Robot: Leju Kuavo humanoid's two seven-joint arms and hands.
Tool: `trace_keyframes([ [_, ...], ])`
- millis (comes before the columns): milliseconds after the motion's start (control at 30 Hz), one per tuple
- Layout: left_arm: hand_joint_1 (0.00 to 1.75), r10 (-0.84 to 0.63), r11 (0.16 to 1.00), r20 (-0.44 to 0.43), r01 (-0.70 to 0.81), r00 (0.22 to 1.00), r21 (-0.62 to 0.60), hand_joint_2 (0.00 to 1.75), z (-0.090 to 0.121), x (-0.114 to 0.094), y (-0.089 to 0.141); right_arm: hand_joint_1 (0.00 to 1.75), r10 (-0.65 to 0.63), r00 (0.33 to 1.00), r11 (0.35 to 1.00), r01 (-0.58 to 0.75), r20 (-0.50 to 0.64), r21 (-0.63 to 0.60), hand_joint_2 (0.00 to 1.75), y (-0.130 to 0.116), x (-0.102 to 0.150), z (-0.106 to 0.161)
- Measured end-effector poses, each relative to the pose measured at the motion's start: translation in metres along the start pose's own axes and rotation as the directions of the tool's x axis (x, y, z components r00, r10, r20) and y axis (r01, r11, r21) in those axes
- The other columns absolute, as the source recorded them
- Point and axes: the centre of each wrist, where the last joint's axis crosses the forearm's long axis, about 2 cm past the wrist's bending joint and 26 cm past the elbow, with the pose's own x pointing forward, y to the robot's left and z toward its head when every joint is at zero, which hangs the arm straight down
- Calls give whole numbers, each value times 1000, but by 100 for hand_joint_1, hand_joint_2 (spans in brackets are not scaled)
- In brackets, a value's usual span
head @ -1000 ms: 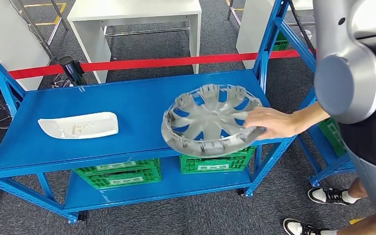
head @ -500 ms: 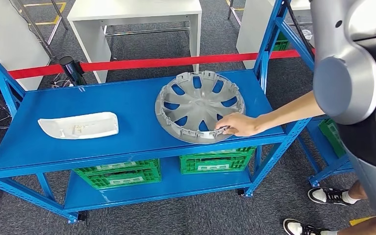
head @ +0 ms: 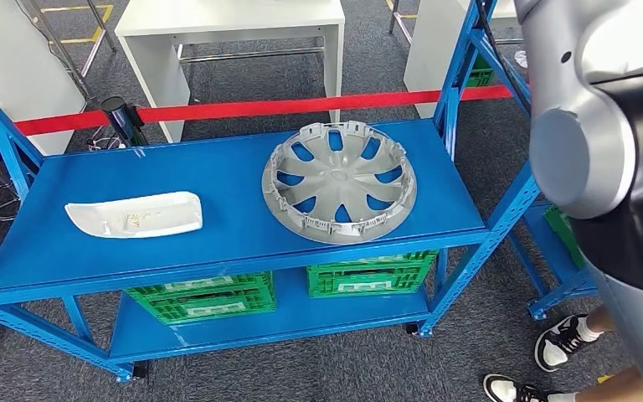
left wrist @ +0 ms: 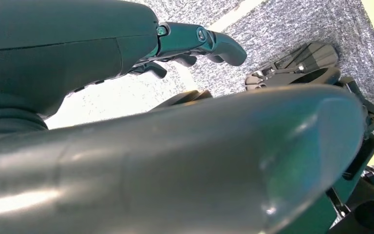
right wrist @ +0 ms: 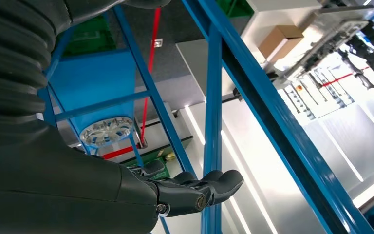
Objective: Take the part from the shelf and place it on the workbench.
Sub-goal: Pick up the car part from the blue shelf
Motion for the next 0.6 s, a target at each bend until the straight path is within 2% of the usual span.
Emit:
trace_keyframes([
  [333, 0, -8, 1000, -27, 8, 1000, 1, 0, 2, -8, 1, 0, 13, 1000, 998, -14, 13, 66, 175, 38, -14, 7],
  [500, 0, -15, 1000, -42, 15, 999, 2, 0, 2, -8, 2, 0, 9, 999, 993, -15, 49, 119, 175, 70, -17, 18],
  [600, 0, -17, 1000, -52, 17, 998, 1, 0, 2, -8, 2, 0, 12, 995, 987, -27, 95, 156, 175, 96, -9, 31],
])
